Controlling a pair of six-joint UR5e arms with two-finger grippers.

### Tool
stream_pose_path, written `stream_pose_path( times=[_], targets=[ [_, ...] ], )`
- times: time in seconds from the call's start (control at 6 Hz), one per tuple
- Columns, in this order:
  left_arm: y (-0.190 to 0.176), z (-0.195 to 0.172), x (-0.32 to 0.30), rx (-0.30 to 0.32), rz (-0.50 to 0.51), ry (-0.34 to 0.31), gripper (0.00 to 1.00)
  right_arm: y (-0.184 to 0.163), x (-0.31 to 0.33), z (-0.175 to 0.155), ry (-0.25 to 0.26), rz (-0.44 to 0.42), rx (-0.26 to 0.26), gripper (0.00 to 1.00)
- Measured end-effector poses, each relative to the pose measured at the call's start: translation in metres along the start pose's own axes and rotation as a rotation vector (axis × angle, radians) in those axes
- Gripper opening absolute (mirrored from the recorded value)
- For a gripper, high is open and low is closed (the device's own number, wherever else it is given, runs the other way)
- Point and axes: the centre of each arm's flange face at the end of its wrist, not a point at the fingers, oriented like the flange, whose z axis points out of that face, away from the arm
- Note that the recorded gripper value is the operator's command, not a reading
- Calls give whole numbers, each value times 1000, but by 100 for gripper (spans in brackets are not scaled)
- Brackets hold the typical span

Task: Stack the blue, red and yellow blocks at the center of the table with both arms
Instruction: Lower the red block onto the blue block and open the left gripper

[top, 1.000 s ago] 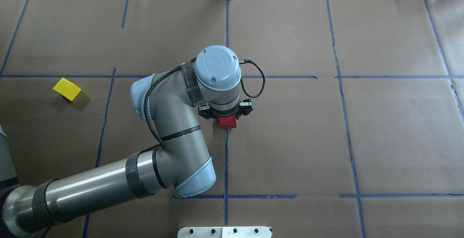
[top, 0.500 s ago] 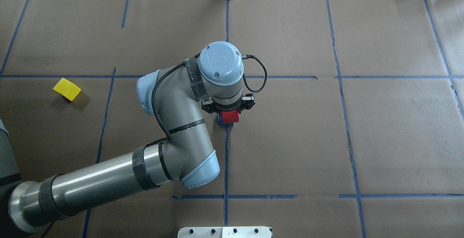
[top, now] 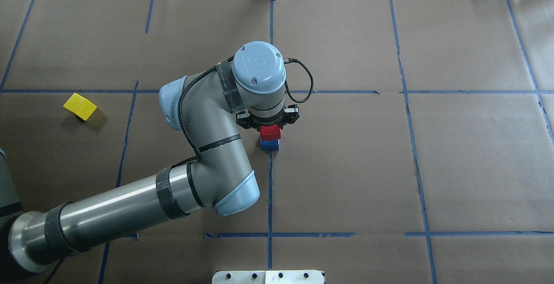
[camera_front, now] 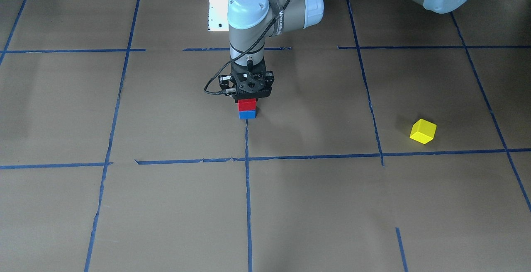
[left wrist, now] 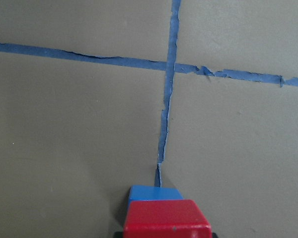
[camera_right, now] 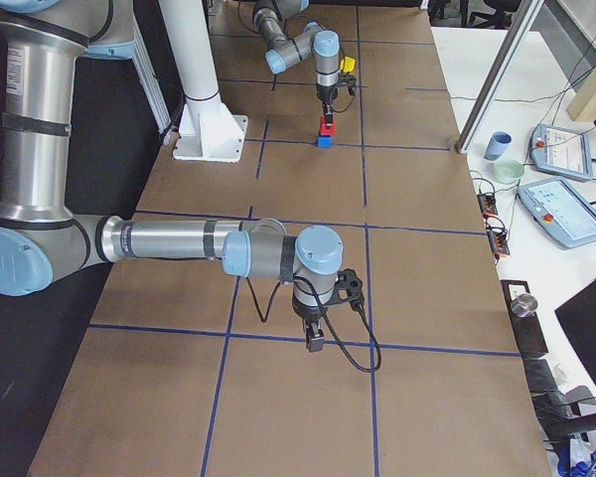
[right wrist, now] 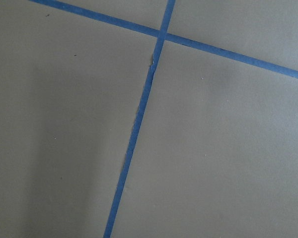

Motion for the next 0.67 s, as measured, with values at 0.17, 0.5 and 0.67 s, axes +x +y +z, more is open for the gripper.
stream_pose_path(
  times=[0.17,0.5,0.67],
  targets=[
    [1,4,0,-4,0,-5,0,0,0,0,0,1,-1,100],
    [3,10,-1,-14,0,-13,1,1,0,0,1,0,-1,100],
    [3,10,0,-16,0,-11,1,1,0,0,1,0,0,100]
  ],
)
